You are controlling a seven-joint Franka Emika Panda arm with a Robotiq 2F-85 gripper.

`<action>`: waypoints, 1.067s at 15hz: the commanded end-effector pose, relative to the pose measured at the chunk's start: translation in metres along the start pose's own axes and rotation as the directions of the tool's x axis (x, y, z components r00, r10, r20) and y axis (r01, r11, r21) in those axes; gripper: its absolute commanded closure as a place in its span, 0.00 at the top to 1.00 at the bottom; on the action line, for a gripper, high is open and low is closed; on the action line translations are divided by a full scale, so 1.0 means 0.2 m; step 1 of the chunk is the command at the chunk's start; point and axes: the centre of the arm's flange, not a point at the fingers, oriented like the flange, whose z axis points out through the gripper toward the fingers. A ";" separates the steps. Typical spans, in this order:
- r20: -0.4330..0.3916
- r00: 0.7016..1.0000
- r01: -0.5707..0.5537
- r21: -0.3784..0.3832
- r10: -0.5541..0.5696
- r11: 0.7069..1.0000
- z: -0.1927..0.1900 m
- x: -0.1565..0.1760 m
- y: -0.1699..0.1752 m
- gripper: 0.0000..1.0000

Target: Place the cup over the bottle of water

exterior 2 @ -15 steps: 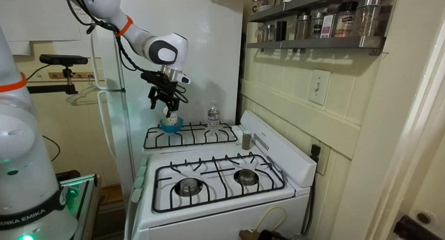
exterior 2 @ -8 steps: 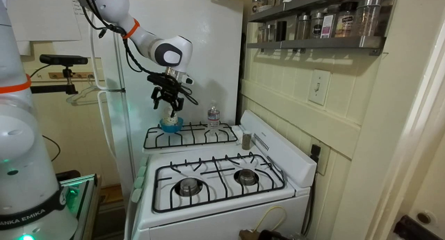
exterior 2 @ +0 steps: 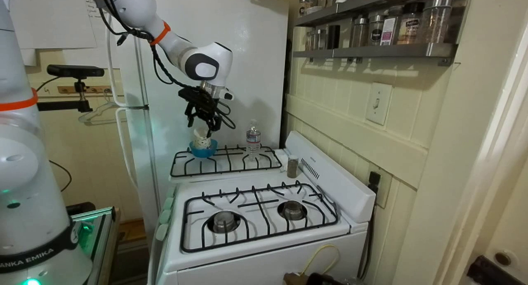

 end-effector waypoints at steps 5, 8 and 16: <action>0.004 1.000 -0.009 0.045 0.009 0.999 0.09 0.02 0.03 0.54; -0.003 1.000 -0.006 0.038 0.006 0.999 0.09 0.02 0.02 0.35; -0.025 1.000 -0.009 0.018 0.010 1.000 0.08 0.03 0.00 1.00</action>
